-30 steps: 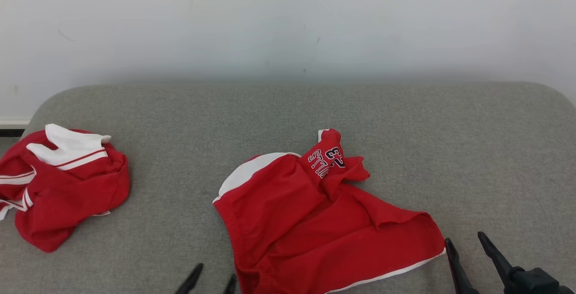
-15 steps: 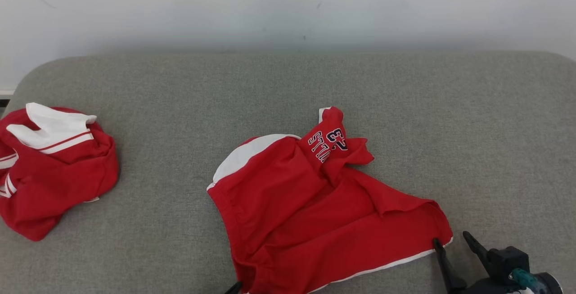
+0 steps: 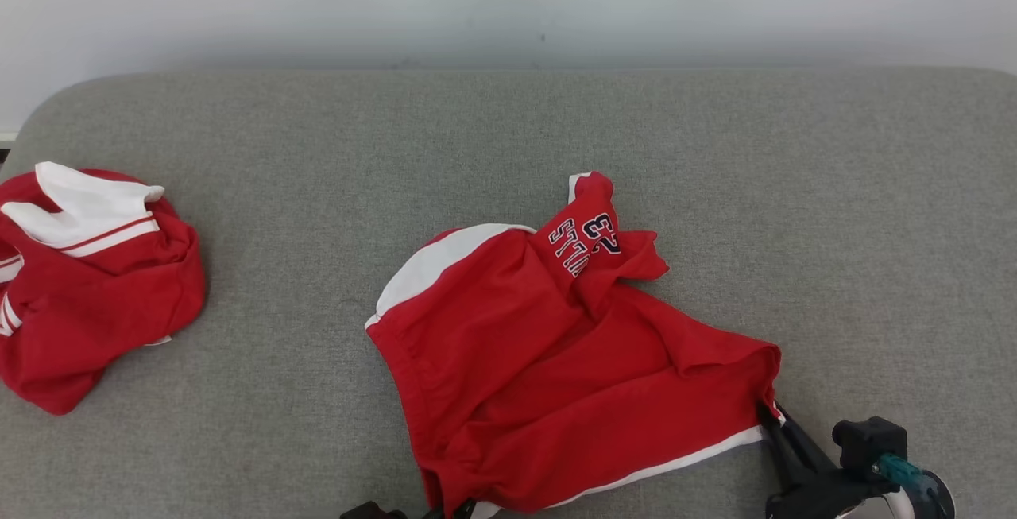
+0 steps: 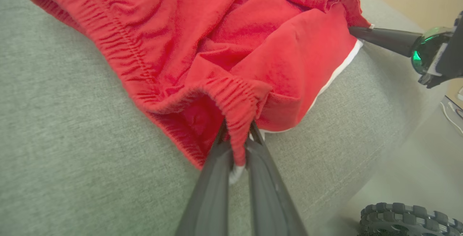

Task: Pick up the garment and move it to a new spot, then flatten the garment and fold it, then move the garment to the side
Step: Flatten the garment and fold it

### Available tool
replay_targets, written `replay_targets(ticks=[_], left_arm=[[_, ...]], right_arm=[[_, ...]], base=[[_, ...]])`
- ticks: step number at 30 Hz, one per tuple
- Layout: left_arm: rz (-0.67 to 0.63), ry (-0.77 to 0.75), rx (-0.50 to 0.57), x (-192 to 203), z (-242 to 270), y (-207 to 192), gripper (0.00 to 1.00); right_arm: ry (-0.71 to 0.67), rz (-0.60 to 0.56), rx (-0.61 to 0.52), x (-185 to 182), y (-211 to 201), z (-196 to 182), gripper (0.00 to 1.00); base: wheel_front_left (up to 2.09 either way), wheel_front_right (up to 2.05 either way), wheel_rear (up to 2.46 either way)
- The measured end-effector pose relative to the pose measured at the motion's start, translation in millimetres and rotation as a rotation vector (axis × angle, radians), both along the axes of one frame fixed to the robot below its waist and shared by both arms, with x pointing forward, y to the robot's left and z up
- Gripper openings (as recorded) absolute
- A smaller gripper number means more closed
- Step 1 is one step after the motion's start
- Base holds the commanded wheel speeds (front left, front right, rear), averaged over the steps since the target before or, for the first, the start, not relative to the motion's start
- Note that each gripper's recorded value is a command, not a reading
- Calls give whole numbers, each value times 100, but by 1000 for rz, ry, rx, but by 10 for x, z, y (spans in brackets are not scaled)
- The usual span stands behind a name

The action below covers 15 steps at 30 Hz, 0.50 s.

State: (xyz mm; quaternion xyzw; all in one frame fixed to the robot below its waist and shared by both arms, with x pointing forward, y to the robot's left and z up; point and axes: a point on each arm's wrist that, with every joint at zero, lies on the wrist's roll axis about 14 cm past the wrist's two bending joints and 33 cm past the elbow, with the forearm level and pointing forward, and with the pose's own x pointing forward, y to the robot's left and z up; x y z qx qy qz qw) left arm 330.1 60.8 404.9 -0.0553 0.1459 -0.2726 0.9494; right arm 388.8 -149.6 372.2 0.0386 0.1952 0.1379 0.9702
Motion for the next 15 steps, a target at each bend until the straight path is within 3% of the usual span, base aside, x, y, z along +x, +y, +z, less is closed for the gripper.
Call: replay_targets(ticks=[7, 15], left_arm=[[70, -61, -67, 27, 251, 78, 0], [40, -306, -51, 495, 946, 199, 0]], right_arm=[[-15, 4, 112, -215, 204, 110, 0], [-150, 27, 220, 117, 358, 631, 0]], base=[[0, 0, 0], [0, 0, 0]])
